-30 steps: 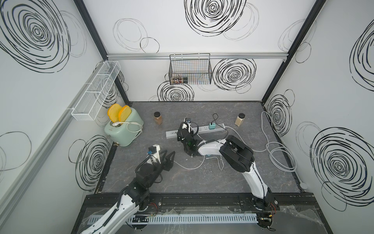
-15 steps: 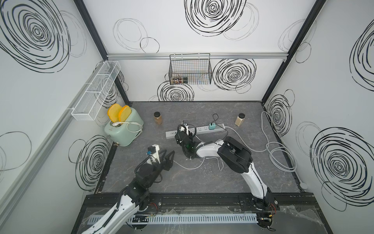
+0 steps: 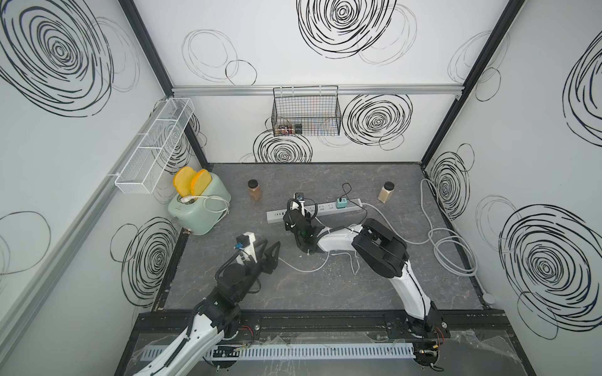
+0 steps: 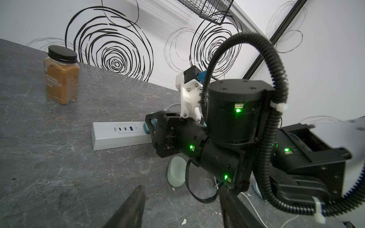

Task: Charge the bluetooth headset
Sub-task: Insert the plug into the socket.

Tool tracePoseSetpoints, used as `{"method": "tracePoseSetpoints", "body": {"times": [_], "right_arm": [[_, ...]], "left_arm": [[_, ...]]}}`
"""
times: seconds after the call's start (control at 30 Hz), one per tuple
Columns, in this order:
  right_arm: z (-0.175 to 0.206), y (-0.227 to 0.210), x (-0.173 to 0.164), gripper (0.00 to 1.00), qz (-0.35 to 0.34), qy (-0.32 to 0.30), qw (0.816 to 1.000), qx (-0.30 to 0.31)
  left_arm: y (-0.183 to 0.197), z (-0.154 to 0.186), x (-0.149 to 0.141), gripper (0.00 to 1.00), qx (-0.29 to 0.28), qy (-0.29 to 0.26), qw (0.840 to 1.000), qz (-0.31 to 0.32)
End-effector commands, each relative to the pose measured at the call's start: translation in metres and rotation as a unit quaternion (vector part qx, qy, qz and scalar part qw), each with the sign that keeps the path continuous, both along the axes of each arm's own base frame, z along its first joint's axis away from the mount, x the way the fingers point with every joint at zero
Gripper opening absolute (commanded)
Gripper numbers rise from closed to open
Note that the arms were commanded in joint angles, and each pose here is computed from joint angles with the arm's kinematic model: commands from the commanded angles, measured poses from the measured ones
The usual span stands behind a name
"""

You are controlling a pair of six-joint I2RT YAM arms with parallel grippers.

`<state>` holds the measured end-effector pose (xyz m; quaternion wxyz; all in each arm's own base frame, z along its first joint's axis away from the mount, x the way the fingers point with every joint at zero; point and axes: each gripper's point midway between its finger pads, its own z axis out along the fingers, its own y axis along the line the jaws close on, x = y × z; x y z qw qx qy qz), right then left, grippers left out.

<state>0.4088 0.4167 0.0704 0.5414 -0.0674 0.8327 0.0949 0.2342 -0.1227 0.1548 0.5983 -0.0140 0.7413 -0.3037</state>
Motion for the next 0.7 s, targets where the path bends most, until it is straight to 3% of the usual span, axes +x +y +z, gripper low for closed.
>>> {"method": "tracePoseSetpoints", "body": {"times": [0.0, 0.17, 0.33, 0.47, 0.67], "right_arm": [[-0.163, -0.033, -0.089, 0.08, 0.071, 0.221, 0.963, -0.14], [-0.161, -0.031, -0.088, 0.1, 0.071, 0.223, 0.963, -0.131], [-0.11, -0.018, -0.069, 0.19, 0.073, 0.197, 0.974, -0.09], [-0.059, -0.002, -0.045, 0.33, 0.079, 0.181, 0.979, -0.052], [0.019, 0.021, -0.025, 0.65, 0.105, 0.15, 0.983, -0.017]], "left_arm": [[0.005, -0.002, 0.001, 0.63, -0.006, 0.0, 1.0, 0.012], [0.005, -0.003, 0.002, 0.63, -0.004, 0.002, 1.0, 0.015], [0.007, -0.005, 0.004, 0.63, -0.001, 0.007, 1.0, 0.022], [0.008, -0.004, 0.007, 0.63, 0.007, 0.01, 0.999, 0.03], [0.01, 0.002, 0.012, 0.64, 0.016, 0.011, 0.999, 0.042]]}}
